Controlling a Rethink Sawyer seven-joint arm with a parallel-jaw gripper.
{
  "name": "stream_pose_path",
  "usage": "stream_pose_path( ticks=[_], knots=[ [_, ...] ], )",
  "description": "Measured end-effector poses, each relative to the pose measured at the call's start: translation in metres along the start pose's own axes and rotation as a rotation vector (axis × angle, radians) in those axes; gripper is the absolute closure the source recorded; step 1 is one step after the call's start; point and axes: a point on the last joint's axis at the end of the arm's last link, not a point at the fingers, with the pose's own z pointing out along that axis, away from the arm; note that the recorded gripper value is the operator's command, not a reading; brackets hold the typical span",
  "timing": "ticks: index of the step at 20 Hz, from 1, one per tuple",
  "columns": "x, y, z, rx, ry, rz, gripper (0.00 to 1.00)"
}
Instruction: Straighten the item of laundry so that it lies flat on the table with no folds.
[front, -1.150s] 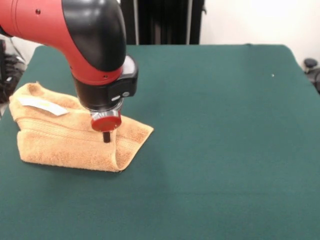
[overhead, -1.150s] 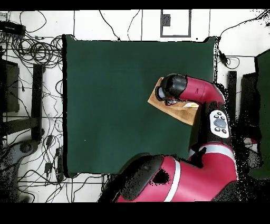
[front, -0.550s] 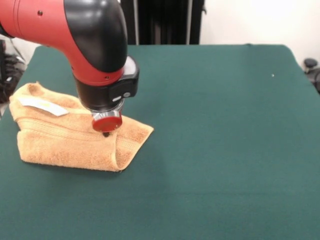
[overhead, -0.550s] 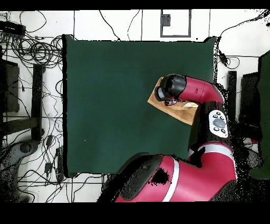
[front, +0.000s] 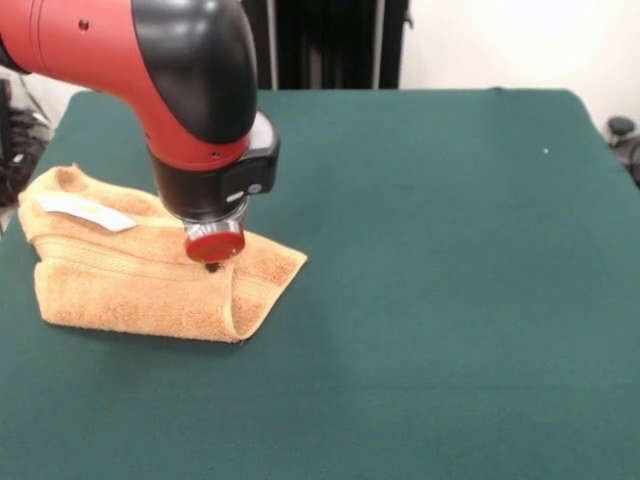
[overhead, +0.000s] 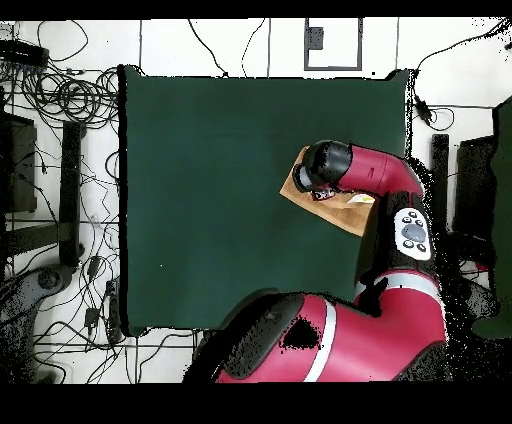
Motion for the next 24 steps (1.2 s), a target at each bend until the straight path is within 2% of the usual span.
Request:
stream_pose_path(
  ticks=[5,9,12,13,17,19,22,24],
  knots=[
    [-0.002,-0.007,-0.007,0.001,-0.010,0.002,1.00],
    [-0.011,-0.012,-0.015,-0.032,-0.058,0.000,1.00],
    [-0.028,-0.011,-0.025,-0.088,-0.142,-0.011,1.00],
    [-0.038,-0.011,-0.031,-0.121,-0.195,-0.019,1.00],
    [-0.052,-0.008,-0.043,-0.186,-0.284,-0.030,1.00],
    [-0.061,-0.005,-0.054,-0.237,-0.349,-0.039,1.00],
    [-0.072,0.000,-0.066,-0.307,-0.413,-0.041,1.00],
    [-0.078,0.002,-0.071,-0.338,-0.423,-0.028,1.00]
  ],
)
